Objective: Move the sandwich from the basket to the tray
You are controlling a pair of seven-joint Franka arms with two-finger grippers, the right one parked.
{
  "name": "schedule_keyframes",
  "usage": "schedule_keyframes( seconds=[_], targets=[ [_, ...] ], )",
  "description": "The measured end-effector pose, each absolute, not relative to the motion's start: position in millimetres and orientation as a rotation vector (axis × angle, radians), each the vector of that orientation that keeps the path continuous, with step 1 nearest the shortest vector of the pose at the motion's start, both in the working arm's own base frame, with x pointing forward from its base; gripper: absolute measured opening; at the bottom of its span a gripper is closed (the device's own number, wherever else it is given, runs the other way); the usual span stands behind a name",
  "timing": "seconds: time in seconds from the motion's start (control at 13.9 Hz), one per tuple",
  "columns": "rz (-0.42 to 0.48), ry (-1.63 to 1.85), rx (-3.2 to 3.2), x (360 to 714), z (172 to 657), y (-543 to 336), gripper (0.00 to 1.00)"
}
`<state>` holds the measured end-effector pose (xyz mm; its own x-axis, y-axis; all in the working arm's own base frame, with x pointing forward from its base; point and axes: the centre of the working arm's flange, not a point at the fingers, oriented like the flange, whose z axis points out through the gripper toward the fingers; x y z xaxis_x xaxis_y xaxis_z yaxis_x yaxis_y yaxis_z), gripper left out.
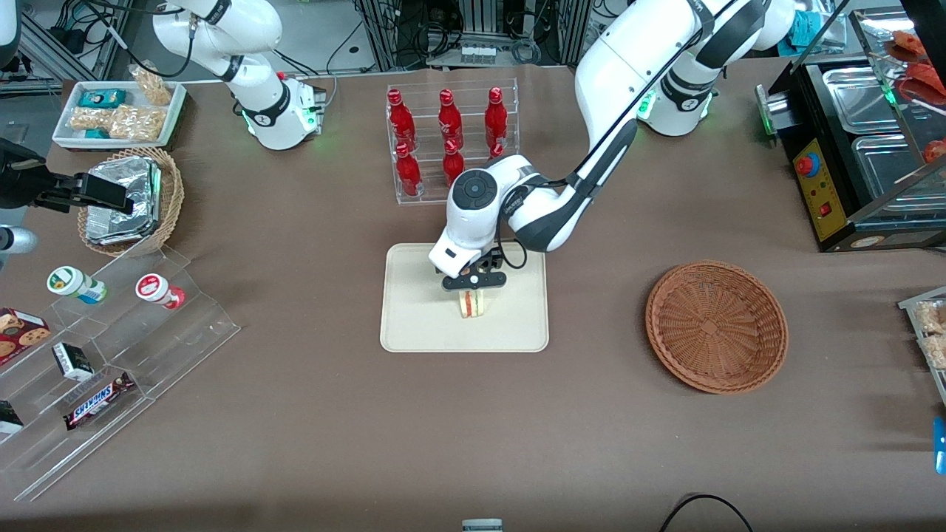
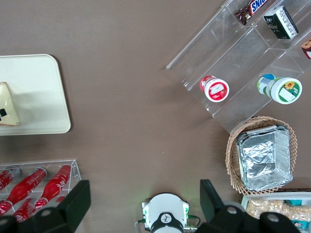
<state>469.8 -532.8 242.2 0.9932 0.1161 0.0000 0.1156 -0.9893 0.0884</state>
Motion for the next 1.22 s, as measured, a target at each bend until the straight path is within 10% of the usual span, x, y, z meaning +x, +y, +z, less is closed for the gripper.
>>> schedule_keyframes(
  seconds=[0.43,1.22],
  targets=[
    [0.028,0.409,3.142,529.6,363.4,-446.4,1.0],
    [-0.392,0.238,3.248,567.2,540.3,-134.0,1.0]
  ],
)
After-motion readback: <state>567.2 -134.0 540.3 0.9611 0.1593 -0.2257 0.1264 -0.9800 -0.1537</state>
